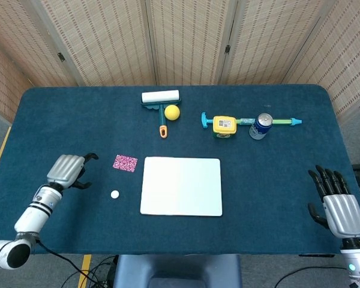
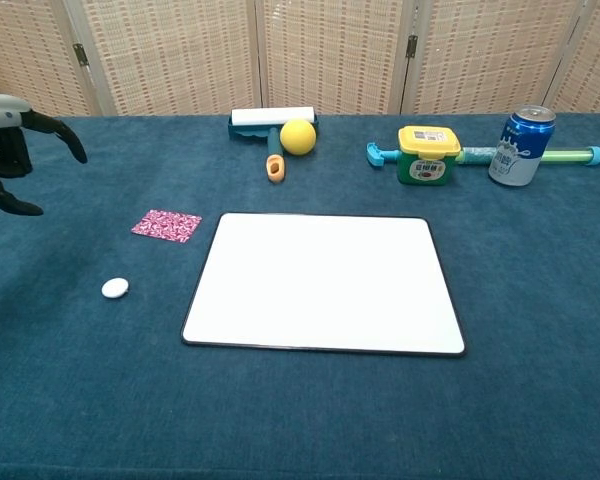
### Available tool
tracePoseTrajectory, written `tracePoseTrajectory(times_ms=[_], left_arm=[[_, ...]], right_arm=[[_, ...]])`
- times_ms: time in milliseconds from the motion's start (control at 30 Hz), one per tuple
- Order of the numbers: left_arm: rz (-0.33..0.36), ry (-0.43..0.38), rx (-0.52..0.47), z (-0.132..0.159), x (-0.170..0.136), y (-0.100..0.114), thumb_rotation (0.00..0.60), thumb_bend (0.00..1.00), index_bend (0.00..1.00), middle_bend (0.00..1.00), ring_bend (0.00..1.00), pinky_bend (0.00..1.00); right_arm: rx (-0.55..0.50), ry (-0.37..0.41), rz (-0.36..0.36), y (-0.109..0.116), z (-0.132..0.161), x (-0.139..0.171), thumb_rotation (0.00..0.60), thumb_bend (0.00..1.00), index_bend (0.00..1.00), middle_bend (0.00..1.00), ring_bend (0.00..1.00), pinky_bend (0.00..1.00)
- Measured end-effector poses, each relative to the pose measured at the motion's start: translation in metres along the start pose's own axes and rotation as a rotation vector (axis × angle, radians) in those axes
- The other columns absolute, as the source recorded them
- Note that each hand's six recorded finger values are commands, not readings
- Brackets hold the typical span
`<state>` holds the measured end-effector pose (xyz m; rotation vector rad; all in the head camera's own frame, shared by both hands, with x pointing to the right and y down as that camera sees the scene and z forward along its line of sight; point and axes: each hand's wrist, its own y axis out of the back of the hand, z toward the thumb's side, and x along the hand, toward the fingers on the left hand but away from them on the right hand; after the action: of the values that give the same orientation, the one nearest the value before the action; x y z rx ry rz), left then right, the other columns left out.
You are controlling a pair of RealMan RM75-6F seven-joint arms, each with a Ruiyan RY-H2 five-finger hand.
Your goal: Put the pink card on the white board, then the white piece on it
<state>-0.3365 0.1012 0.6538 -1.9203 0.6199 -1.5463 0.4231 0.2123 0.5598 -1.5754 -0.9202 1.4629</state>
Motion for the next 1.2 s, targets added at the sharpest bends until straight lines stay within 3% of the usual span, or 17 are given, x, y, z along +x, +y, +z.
tracePoseTrajectory(times_ms=[400,1200], left_arm=[[-0.091,-0.070,0.027,0.032,0.049,-0.023,0.600,0.26,0.31,1.00,1.00,1.00],[-0.168,-0.091,0.057,0.055,0.120,-0.042,0.600,0.26,0.30,1.00,1.00,1.00]], right_arm=[[-0.024,-0.025,-0.023,0.007,-0.009,0.001,0.600,0.32,0.00,0.00,0.00,0.00],[-0.095,-0.111,-0.101,0.030,-0.039,0.007,0.600,0.32,0.00,0.00,0.00,0.00]])
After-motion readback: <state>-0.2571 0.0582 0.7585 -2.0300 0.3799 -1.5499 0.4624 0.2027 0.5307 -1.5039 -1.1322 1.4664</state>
